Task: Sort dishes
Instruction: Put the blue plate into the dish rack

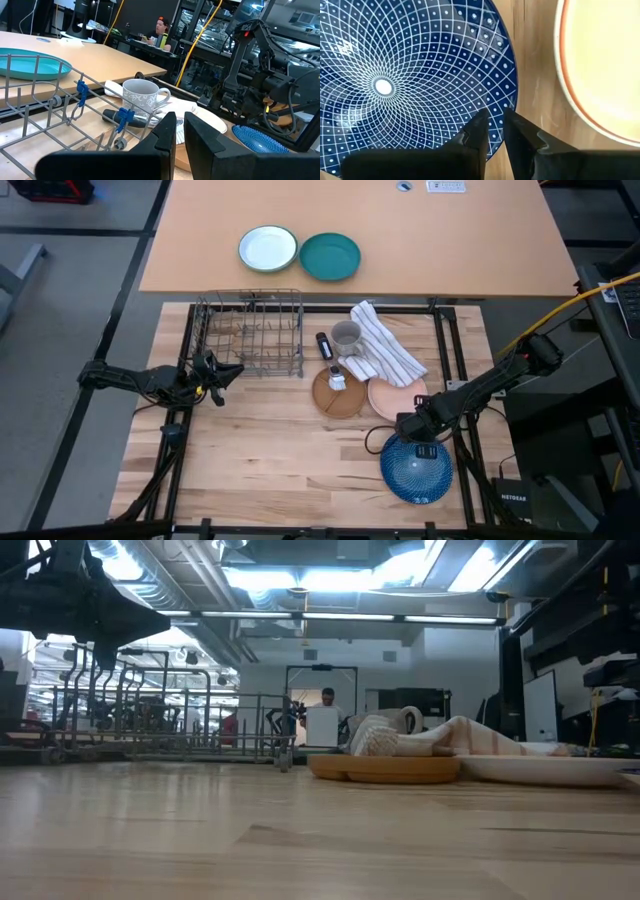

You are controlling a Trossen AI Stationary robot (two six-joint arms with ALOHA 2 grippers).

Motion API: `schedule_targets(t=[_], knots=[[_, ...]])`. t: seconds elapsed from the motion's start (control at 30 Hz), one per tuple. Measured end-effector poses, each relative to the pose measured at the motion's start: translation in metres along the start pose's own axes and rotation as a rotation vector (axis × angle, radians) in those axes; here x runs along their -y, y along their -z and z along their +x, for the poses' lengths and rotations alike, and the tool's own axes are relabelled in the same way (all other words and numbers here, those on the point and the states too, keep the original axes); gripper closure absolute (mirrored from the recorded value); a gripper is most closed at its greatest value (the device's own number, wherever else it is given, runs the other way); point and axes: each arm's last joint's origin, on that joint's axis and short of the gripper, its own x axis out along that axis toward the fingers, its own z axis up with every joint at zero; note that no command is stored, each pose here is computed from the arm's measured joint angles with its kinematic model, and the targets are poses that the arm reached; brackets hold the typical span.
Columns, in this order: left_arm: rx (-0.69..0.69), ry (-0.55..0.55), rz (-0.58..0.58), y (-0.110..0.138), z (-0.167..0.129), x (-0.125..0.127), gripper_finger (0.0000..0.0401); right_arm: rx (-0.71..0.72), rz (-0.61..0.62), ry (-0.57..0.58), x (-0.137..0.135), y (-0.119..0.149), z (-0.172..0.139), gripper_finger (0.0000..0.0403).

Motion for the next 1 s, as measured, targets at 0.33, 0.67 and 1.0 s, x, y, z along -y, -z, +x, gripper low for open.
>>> schedule_targets(t=[0.33, 0.67, 1.0], knots=[[0.000, 0.000, 0.000, 0.000, 0.000, 0.000, 0.0372, 0.107, -0.008, 0.117, 0.002, -0.005, 0.000, 0.0243], [0.000, 0.000, 0.000, 0.000, 0.000, 0.000, 0.0372, 0.018, -0.027, 0.067, 0.005, 0.003, 0.007, 0.0212], [0.000, 0.000, 0.000, 0.000, 0.000, 0.000, 0.0372, -0.144, -0.036, -0.045, 0.013, 0.021, 0.031, 0.0212]])
